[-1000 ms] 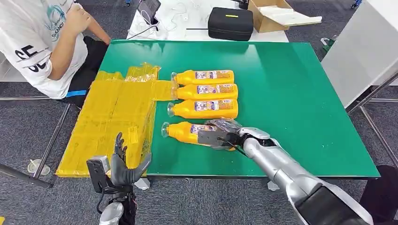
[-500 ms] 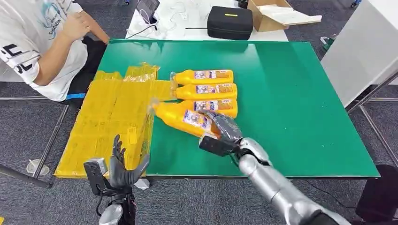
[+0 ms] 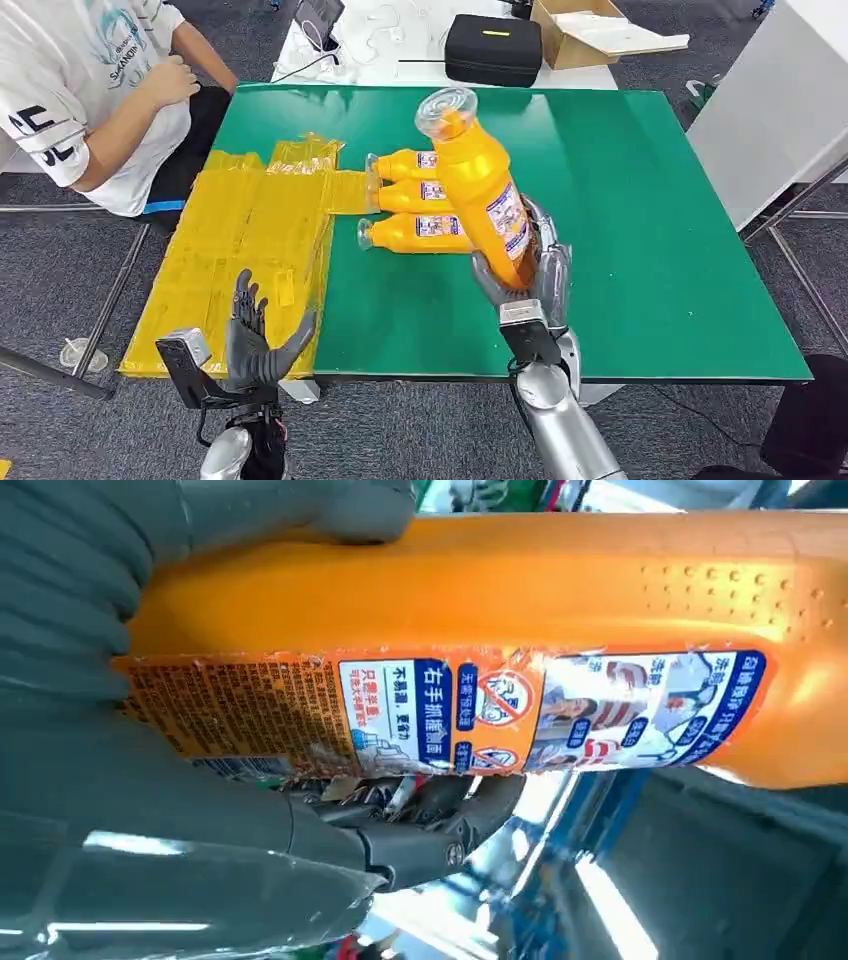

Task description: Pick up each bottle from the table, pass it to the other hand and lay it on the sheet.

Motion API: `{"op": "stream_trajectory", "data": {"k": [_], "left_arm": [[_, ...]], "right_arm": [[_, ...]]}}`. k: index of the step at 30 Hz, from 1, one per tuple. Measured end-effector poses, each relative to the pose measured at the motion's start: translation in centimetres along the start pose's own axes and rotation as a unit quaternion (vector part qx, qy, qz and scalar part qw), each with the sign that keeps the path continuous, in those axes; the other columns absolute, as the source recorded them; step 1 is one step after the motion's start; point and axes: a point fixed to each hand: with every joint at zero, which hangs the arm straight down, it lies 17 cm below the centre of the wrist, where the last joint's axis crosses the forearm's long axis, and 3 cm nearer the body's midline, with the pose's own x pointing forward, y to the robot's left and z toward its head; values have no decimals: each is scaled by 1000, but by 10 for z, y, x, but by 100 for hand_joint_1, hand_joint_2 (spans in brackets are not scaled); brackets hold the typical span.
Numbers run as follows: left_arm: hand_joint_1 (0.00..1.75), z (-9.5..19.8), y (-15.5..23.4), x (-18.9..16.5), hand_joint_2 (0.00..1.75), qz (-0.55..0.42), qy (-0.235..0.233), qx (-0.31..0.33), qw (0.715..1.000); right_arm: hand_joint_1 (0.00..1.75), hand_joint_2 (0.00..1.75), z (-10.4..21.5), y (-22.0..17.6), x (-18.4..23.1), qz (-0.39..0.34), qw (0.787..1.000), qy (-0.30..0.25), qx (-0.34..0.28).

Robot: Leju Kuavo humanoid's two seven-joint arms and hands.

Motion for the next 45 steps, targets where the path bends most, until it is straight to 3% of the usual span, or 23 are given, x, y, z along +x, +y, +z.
{"op": "stream_trajectory", "data": {"k": [4,15,22,34,35,36,45], "left_arm": [[0,-3,-20,11,175,60,2,-46,997],[0,-1,-75,25,175,140,17,-173,975],[0,-1,-84,16,175,132,34,-190,972],[0,4,-85,1,175,146,61,-200,967],[51,4,-86,2,175,153,63,-202,965],[175,5,-86,2,175,160,64,-204,964],[175,8,-79,1,175,199,78,-207,955]], "right_arm": [[175,175,14,11,-6,-18,999,13,23],[175,175,69,104,-2,-49,989,38,135],[175,175,95,159,17,-48,977,23,205],[175,175,123,201,15,-47,960,43,273],[175,175,124,202,14,-47,959,44,275],[175,175,125,203,13,-47,959,47,277],[175,175,133,209,6,-45,955,57,288]]}}
